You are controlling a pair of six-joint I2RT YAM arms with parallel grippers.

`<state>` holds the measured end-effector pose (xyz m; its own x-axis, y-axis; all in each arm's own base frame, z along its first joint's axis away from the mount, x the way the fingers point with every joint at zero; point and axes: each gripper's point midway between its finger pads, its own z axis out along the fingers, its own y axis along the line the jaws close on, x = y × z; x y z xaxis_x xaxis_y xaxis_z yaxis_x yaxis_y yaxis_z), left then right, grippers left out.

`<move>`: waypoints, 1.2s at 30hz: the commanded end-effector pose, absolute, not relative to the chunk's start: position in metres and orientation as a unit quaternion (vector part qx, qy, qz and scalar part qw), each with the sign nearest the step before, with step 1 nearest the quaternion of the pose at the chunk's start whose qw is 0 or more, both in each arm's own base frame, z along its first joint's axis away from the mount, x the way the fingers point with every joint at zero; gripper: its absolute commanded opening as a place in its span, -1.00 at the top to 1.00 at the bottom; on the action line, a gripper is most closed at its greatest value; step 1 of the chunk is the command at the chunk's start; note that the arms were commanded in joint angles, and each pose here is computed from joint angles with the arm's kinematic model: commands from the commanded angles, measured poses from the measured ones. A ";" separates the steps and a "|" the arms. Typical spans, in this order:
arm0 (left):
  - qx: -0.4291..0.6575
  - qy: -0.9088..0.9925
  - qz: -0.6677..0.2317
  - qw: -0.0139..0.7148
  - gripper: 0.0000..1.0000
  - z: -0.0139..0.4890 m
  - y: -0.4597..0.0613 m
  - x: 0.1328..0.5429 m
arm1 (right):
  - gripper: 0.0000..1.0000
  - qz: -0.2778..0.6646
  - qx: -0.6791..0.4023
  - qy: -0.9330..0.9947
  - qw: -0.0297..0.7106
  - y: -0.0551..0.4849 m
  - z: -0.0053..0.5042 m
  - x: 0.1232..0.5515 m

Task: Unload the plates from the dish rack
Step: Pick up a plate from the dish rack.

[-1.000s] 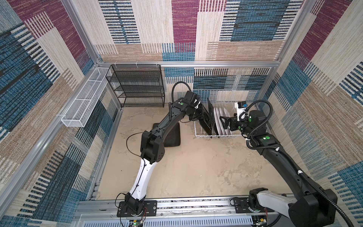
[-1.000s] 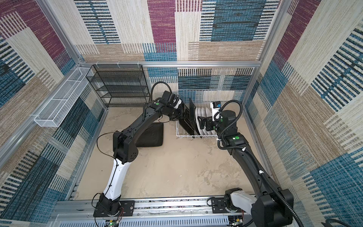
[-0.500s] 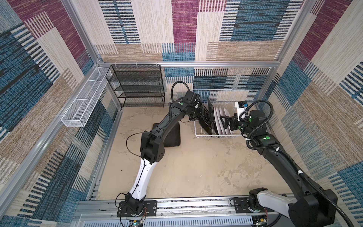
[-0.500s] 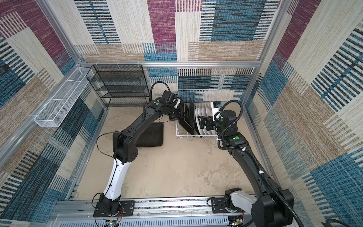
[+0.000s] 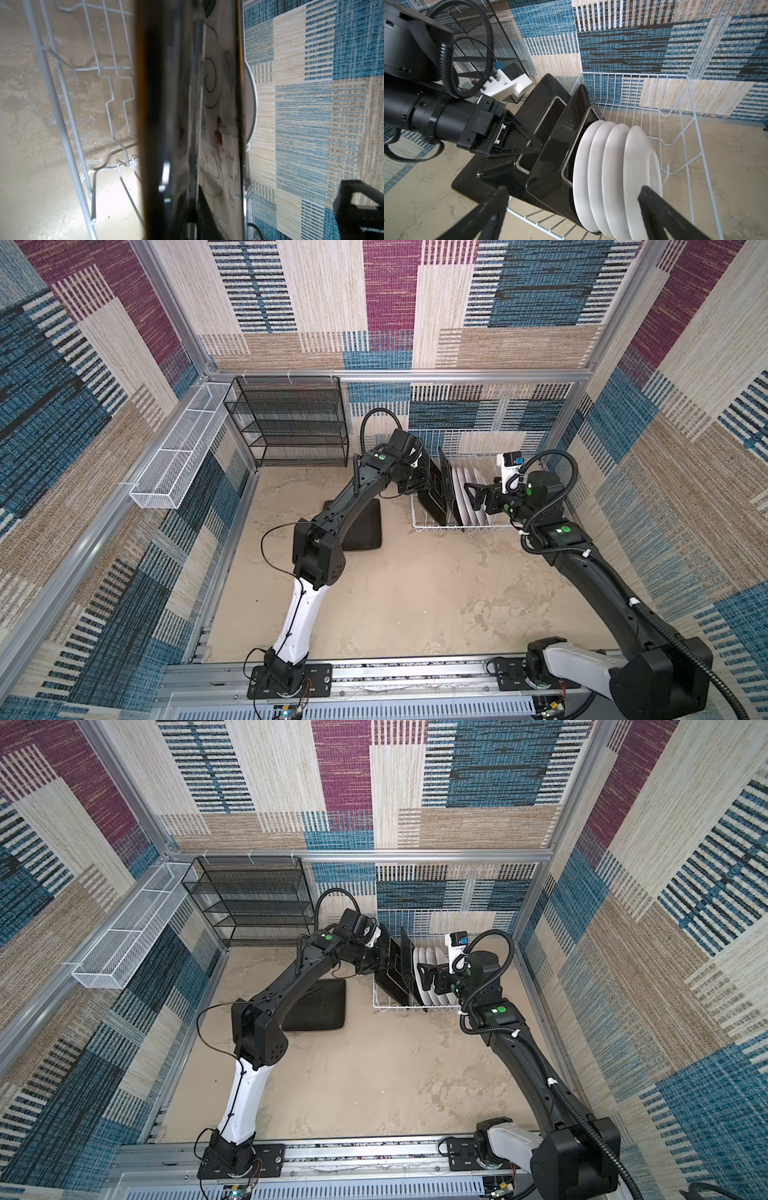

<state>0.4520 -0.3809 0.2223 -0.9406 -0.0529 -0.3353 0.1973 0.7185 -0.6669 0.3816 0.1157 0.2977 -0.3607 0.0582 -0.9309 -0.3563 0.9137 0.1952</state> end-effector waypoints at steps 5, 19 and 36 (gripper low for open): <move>0.082 0.884 -0.405 0.219 1.00 0.266 -0.384 0.453 | -1.00 0.201 -0.096 0.787 0.575 0.121 0.315 0.386; 0.079 0.867 -0.424 0.249 1.00 0.302 -0.371 0.449 | -1.00 0.215 -0.104 0.780 0.578 0.126 0.321 0.387; 0.081 0.847 -0.448 0.276 1.00 0.339 -0.351 0.439 | -1.00 0.228 -0.110 0.773 0.582 0.131 0.329 0.387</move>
<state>0.4304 -0.3429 0.2865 -0.9138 -0.0897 -0.3961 0.2339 0.6810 -0.6939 0.3866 0.1270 0.3180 -0.3240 0.0775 -0.9429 -0.4137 0.8847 0.2149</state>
